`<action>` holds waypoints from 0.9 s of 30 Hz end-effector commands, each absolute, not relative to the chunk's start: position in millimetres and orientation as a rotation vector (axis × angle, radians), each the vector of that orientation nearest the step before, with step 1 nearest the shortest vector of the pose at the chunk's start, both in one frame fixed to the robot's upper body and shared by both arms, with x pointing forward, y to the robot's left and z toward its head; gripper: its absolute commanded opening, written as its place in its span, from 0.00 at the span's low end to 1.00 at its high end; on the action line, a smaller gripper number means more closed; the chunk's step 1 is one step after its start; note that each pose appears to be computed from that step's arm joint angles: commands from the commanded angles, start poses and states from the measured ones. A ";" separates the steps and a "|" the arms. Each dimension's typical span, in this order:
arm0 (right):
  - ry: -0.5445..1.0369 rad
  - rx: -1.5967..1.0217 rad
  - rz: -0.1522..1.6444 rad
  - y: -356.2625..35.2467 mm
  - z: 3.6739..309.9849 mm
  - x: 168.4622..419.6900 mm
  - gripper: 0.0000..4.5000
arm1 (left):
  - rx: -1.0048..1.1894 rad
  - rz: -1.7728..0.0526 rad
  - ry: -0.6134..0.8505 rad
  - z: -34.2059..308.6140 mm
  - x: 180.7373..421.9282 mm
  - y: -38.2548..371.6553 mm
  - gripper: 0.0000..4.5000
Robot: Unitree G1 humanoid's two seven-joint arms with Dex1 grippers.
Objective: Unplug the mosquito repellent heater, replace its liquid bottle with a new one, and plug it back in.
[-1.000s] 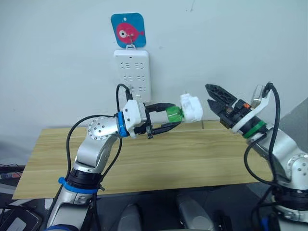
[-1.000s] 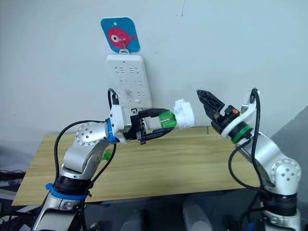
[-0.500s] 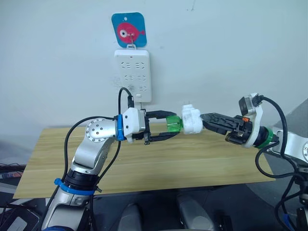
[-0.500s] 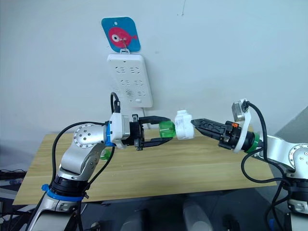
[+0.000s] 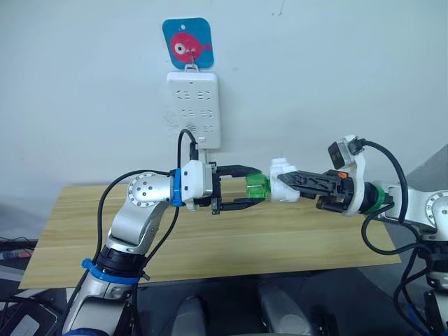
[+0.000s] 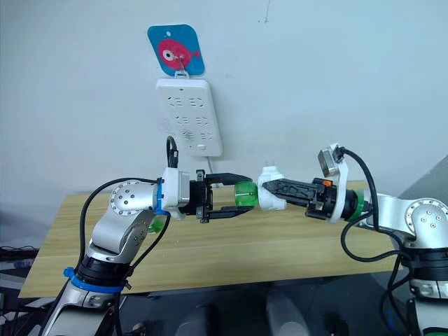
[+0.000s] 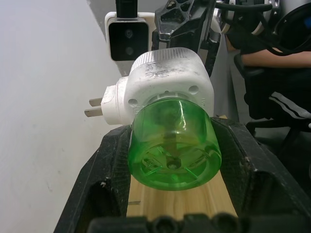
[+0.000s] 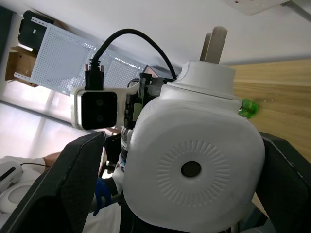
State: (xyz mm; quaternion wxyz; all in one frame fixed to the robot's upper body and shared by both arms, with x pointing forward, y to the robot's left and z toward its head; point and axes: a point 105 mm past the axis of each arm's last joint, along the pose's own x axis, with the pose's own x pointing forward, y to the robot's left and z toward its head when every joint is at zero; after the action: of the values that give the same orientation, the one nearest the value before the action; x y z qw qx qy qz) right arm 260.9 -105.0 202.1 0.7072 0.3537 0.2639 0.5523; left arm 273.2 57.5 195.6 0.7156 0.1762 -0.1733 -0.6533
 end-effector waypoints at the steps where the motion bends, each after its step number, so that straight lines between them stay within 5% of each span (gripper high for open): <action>1: 0.572 0.778 1.327 -99.0 214.4 252.3 1.00 | 0.407 -1.466 -0.437 203.4 267.2 52.4 0.50; 2: 0.580 0.775 1.338 -97.9 214.2 251.0 1.00 | 0.407 -1.469 -0.435 202.7 266.6 52.0 0.50; 7: 0.607 0.764 1.361 -95.0 212.1 247.5 0.69 | 0.401 -1.477 -0.433 201.1 264.2 50.6 0.50; 13: 0.612 0.755 1.382 -92.9 213.0 244.8 0.69 | 0.352 -1.520 -0.337 194.9 262.1 51.2 0.50; 16: 0.618 0.722 1.418 -88.3 214.0 237.3 0.69 | 0.024 -1.567 0.021 188.9 268.2 59.1 0.50; 18: 0.624 0.704 1.439 -85.6 213.9 232.6 0.69 | -0.098 -1.577 0.130 192.3 271.7 63.1 0.50; 27: 0.609 0.725 1.445 -83.5 212.3 230.3 0.69 | -0.133 -1.573 0.171 203.6 272.6 65.6 0.50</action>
State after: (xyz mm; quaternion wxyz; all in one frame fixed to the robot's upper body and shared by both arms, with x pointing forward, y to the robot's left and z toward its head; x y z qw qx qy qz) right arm 249.6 -94.1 197.3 0.6888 0.3247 0.2883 0.5806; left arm 270.5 64.1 199.7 0.6913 -0.0683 0.0830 -0.7145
